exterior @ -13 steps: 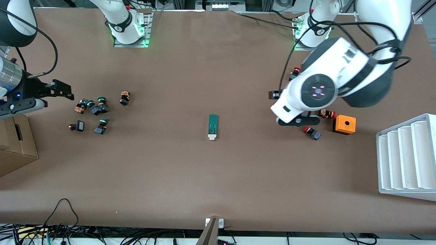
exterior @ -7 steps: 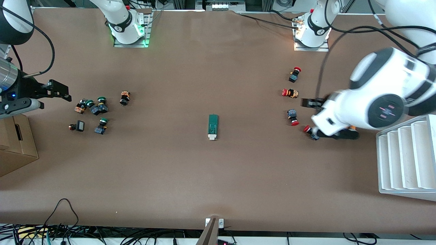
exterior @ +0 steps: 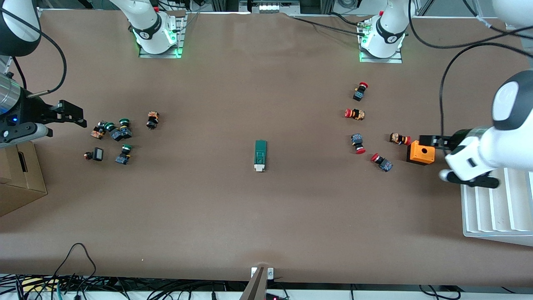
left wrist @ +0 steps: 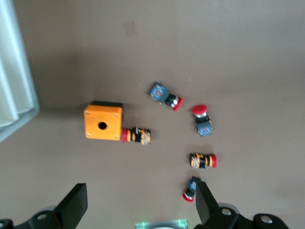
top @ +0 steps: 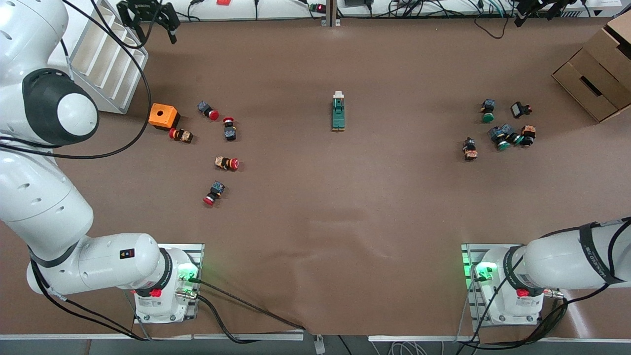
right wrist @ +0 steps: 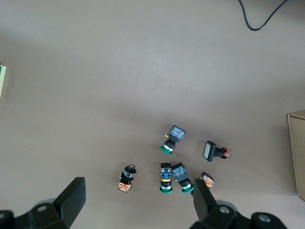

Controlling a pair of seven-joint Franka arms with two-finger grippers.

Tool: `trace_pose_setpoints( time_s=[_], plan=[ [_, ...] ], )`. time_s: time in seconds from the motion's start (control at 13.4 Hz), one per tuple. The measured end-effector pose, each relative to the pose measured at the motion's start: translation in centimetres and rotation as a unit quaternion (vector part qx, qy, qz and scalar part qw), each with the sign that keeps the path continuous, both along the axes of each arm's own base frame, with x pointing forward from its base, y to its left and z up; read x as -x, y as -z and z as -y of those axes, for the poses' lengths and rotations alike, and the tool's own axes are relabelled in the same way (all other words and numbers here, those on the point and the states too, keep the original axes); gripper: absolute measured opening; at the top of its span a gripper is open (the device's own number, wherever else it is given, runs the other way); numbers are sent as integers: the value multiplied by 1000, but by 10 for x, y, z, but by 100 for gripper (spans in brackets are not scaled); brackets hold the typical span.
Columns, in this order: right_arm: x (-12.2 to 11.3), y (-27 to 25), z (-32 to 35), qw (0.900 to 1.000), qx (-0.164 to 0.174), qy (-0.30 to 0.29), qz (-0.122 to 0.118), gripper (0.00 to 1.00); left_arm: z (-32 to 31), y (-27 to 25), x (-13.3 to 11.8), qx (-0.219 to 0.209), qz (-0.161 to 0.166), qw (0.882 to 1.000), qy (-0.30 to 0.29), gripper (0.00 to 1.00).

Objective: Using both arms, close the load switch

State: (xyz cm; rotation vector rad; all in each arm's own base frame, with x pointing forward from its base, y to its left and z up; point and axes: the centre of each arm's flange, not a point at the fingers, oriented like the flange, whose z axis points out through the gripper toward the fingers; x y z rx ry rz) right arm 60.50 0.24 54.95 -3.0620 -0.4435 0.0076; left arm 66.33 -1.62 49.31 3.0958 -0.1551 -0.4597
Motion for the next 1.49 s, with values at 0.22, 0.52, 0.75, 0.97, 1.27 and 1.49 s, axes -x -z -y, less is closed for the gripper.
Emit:
trace_pose_setpoints(
  time_s=[0.22,0.52,0.75,0.97,1.27,1.49],
  plan=[
    [0,1,-7,1000,0,-5,-1,100,-19,-27,16,-11,78,997,-7,100],
    [0,1,-7,1000,0,-6,-1,100,-28,-43,46,-24,157,987,-10,100],
    [0,1,-7,1000,0,-5,-1,100,-29,-32,72,-9,193,981,-20,100],
    [-1,1,-7,1000,0,-5,-1,100,-42,-34,84,8,197,980,-32,100],
    [-1,1,-6,1000,6,-6,-1,100,-25,-44,84,11,197,980,-21,100],
    [-1,1,-6,1000,6,-6,-1,100,-22,-82,84,12,194,981,-17,100]
  ],
)
